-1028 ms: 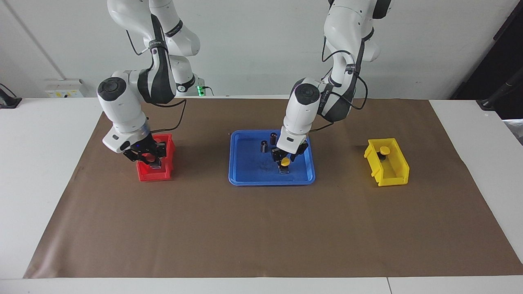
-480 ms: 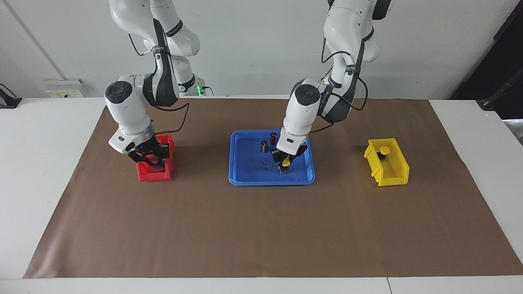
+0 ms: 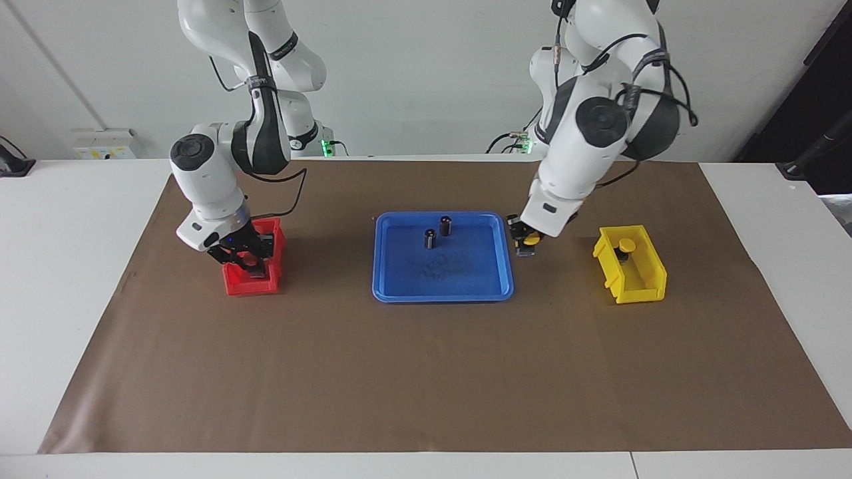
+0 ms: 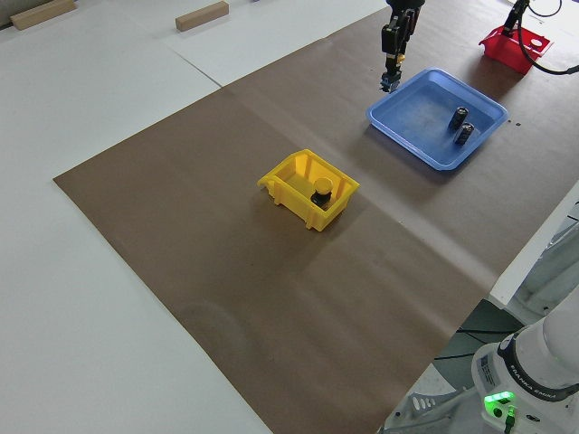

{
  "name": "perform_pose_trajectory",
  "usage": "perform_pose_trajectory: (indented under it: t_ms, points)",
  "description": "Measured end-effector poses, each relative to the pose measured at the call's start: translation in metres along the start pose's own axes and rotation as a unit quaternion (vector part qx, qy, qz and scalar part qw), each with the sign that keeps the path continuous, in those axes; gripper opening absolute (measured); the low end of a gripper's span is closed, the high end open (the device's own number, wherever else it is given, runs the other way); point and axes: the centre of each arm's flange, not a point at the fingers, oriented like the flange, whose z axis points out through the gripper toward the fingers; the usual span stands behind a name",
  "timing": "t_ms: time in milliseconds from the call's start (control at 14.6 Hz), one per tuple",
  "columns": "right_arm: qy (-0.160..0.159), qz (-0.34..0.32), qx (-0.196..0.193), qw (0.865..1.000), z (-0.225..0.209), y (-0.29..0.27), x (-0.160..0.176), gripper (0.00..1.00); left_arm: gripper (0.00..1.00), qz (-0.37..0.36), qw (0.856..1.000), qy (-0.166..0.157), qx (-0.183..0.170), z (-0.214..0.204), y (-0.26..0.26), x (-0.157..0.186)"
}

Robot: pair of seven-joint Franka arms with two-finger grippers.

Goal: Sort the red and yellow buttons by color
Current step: 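Drop the yellow button into the yellow bin with the left gripper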

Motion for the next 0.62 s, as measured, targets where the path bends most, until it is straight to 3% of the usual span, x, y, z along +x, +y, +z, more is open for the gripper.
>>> perform_pose_trajectory:
  t_ms: [137, 480, 617]
  points:
    - [0.001, -0.001, 0.0, 1.0, -0.001, 0.0, 0.0, 0.58, 0.42, 0.038, 0.999, 0.006, 0.01, -0.009, -0.06, 0.016]
    - [-0.003, -0.01, -0.001, 1.0, -0.015, 0.004, 0.004, 0.65, 0.42, 0.046, 0.999, 0.01, 0.013, 0.034, -0.176, 0.044]
    - [-0.015, -0.009, -0.002, 1.0, -0.038, 0.007, 0.01, 0.79, 0.42, 0.025, 1.0, 0.004, 0.01, 0.064, -0.203, 0.043]
